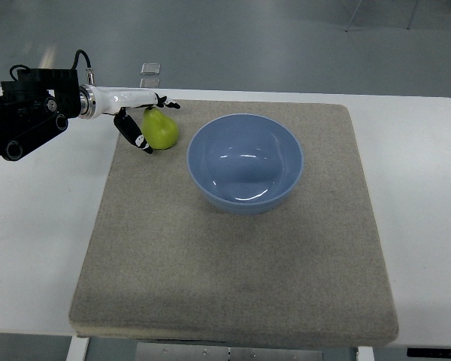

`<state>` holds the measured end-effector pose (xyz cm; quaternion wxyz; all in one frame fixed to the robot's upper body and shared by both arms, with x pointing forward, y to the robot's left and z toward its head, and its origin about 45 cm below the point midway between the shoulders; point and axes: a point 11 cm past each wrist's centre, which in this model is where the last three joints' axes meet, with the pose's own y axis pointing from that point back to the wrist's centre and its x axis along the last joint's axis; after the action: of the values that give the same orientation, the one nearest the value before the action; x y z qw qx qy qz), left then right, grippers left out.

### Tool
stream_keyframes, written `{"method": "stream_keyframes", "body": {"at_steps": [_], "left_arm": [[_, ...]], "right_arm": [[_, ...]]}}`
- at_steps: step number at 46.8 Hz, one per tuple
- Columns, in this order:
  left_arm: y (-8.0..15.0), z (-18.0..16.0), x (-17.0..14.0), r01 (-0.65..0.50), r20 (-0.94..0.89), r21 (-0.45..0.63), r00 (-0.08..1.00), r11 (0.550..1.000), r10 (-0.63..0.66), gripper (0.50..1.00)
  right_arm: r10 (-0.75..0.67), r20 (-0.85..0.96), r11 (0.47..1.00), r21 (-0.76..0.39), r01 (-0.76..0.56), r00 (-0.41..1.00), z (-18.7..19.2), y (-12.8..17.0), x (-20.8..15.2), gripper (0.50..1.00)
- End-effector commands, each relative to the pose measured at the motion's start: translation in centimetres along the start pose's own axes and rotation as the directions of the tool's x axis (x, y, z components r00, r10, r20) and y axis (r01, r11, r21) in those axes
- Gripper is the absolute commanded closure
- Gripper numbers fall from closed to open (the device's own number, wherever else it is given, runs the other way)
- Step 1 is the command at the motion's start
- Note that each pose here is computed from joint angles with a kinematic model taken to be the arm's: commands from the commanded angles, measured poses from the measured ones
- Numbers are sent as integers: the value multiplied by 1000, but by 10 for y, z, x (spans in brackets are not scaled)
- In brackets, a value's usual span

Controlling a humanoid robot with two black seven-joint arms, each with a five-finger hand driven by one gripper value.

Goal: Place pear in bowl with left hand
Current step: 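Close the left hand's fingers around the green pear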

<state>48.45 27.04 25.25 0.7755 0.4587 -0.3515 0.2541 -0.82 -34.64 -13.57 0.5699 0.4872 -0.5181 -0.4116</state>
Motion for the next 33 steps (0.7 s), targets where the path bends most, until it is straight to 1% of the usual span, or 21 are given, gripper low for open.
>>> {"method": "stream_keyframes", "body": {"at_steps": [1, 10, 14, 18, 21, 23, 25, 26, 30, 32, 33], "left_arm": [[0, -1, -2, 5, 2, 3, 1000, 1000, -5, 508], [-2, -5, -13, 26, -5, 9, 1000, 1000, -26, 519], [-2, -4, -13, 26, -6, 7, 1000, 1000, -26, 546], [-2, -4, -13, 26, -4, 6, 1000, 1000, -26, 615], [-2, -4, -13, 27, -3, 7, 1000, 1000, -27, 677], [-2, -4, -13, 25, -5, 6, 1000, 1000, -25, 694], [-2, -4, -13, 24, -5, 6, 1000, 1000, -24, 752], [-2, -4, -13, 24, -5, 6, 1000, 1000, -24, 771], [-4, -1, -12, 21, -7, 1, 1000, 1000, -21, 838], [-4, -4, -11, 19, -9, 9, 1000, 1000, -19, 859], [-4, -4, -10, 17, -8, 12, 1000, 1000, -17, 879]], "right_arm": [[0, 0, 1000, 0, 0, 1000, 0, 0, 0, 576], [0, 0, 1000, 0, 0, 1000, 0, 0, 0, 576], [2, 0, 1000, 0, -2, 1000, 0, 0, 0, 574], [2, 0, 1000, 0, -2, 1000, 0, 0, 0, 576], [0, 0, 1000, 0, 0, 1000, 0, 0, 0, 574], [2, 0, 1000, 0, -2, 1000, 0, 0, 0, 576], [0, 0, 1000, 0, 0, 1000, 0, 0, 0, 574], [0, 0, 1000, 0, 0, 1000, 0, 0, 0, 576], [0, 0, 1000, 0, 0, 1000, 0, 0, 0, 576], [0, 0, 1000, 0, 0, 1000, 0, 0, 0, 576], [2, 0, 1000, 0, -2, 1000, 0, 0, 0, 576]]}}
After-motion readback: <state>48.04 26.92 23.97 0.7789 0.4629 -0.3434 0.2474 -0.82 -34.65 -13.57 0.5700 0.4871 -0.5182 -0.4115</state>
